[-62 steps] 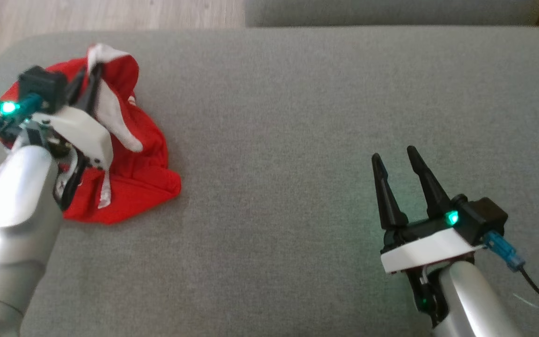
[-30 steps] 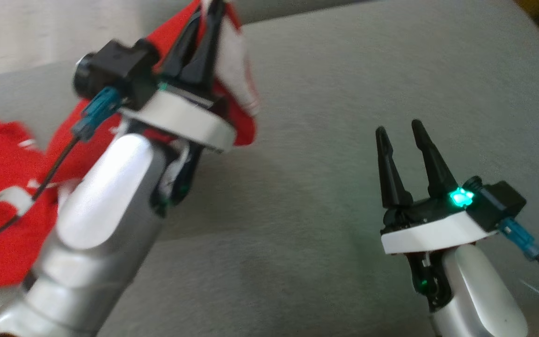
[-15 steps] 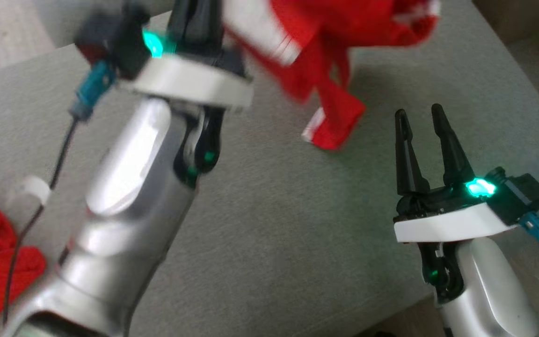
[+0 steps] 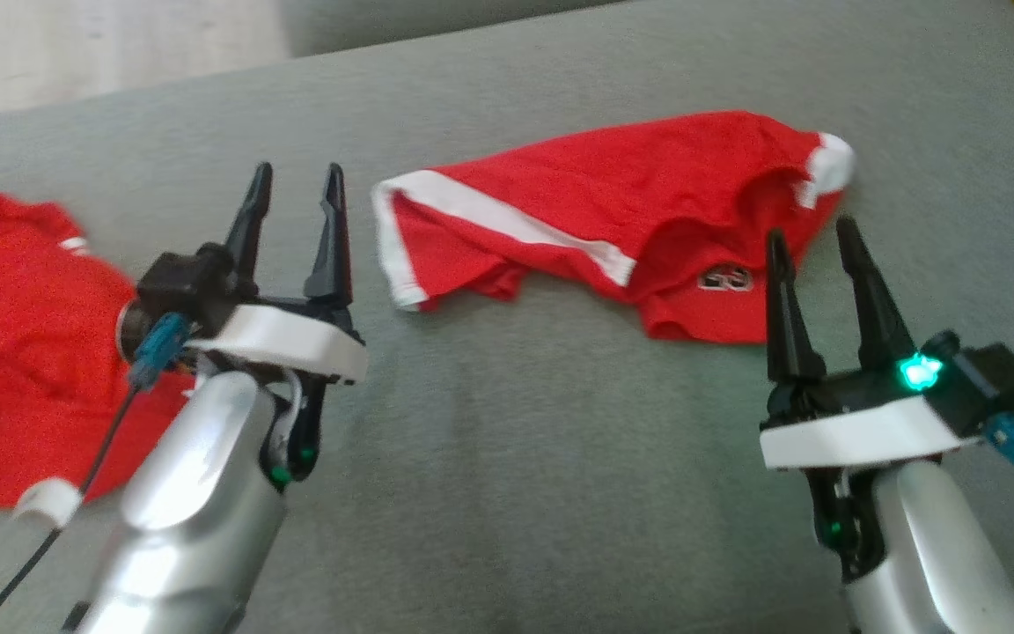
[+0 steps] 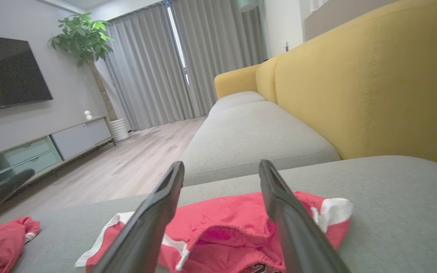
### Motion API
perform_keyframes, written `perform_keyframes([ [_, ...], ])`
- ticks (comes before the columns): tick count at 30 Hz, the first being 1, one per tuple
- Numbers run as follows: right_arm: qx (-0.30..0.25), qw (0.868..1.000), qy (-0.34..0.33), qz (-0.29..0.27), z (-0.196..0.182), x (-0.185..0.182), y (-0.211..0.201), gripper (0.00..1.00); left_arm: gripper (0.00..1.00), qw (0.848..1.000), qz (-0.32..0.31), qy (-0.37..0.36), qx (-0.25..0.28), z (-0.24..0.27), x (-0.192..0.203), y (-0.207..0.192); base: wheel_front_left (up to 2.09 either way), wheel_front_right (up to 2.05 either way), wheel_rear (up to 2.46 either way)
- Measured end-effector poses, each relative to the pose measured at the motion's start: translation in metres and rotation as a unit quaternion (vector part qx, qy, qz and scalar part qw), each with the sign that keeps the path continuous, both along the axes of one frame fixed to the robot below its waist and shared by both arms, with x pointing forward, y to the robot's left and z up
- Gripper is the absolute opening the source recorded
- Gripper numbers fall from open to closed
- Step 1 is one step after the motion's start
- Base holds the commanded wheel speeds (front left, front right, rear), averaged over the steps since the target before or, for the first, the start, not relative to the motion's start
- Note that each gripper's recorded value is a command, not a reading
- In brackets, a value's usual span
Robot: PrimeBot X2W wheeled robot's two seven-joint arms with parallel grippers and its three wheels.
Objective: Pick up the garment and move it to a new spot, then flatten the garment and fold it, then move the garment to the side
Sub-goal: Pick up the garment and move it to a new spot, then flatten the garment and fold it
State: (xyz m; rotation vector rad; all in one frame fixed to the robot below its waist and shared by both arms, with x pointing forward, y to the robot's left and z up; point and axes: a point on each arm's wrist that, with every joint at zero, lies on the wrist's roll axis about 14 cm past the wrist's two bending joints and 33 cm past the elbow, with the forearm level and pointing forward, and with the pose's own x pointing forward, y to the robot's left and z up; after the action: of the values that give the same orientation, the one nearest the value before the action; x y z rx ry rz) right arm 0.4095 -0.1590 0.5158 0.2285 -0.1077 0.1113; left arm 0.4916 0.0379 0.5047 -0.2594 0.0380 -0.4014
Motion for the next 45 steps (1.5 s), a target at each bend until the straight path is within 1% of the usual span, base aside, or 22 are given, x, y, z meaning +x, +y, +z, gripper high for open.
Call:
perform_keyframes([
  [4,-0.006,1.0,0.008,0.022,-0.007,-0.001,0.016,1.0,1.0,0.998,0.036,-0.051,0.027,0.022,-0.017,0.04,0.0,0.0,0.0],
  [9,-0.014,0.999,0.004,0.051,-0.004,-0.001,0.036,1.0,1.0,0.994,0.081,-0.047,0.055,0.009,-0.065,0.081,0.0,0.0,0.0],
  [11,-0.014,0.998,0.008,0.058,-0.006,-0.005,0.041,1.0,1.0,0.993,0.099,-0.034,0.051,0.0,-0.085,0.091,0.0,0.0,0.0],
  [13,-0.014,0.998,0.015,0.062,-0.011,-0.01,0.044,1.0,1.0,0.993,0.111,-0.023,0.043,-0.007,-0.103,0.093,0.0,0.0,0.0],
  [14,-0.014,0.998,0.015,0.062,-0.011,-0.01,0.044,1.0,1.0,0.993,0.111,-0.023,0.043,-0.007,-0.103,0.093,0.0,0.0,0.0],
  [17,-0.015,0.997,0.028,0.066,-0.019,-0.015,0.046,1.0,1.0,0.991,0.132,-0.009,0.019,-0.011,-0.12,0.095,0.0,0.0,0.0],
  [21,-0.017,0.997,0.036,0.073,-0.024,-0.012,0.051,1.0,1.0,0.989,0.147,-0.024,0.012,-0.002,-0.122,0.101,0.0,0.0,0.0],
  [25,-0.022,0.995,0.063,0.079,-0.043,-0.007,0.055,1.0,1.0,0.989,0.145,-0.03,0.02,-0.002,-0.12,0.104,0.0,0.0,0.0],
  [28,-0.03,0.992,0.083,0.084,-0.057,0.003,0.059,1.0,1.0,0.988,0.152,-0.025,0.02,-0.006,-0.119,0.11,0.0,0.0,0.0],
  [35,-0.022,0.983,0.154,0.101,-0.099,0.023,0.075,1.0,1.0,0.986,0.167,-0.006,0.022,-0.018,-0.121,0.12,0.0,0.0,0.0],
  [41,-0.015,0.976,0.183,0.113,-0.114,0.034,0.088,1.0,1.0,0.984,0.177,0.0,0.027,-0.022,-0.124,0.127,0.0,0.0,0.0],
  [42,-0.015,0.976,0.183,0.115,-0.114,0.036,0.09,0.85,1.0,0.984,0.178,0.0,0.027,-0.022,-0.124,0.128,0.0,0.0,0.0],
  [43,-0.015,0.977,0.18,0.115,-0.112,0.039,0.09,0.27,1.0,0.984,0.179,0.001,0.027,-0.022,-0.124,0.128,0.0,0.0,0.0],
  [44,-0.013,0.978,0.175,0.113,-0.108,0.042,0.09,0.0,1.0,0.983,0.179,0.001,0.027,-0.022,-0.124,0.128,0.0,0.0,0.0],
  [45,-0.011,0.98,0.168,0.108,-0.103,0.046,0.088,0.0,1.0,0.984,0.178,0.001,0.027,-0.023,-0.123,0.128,0.0,0.0,0.0],
])
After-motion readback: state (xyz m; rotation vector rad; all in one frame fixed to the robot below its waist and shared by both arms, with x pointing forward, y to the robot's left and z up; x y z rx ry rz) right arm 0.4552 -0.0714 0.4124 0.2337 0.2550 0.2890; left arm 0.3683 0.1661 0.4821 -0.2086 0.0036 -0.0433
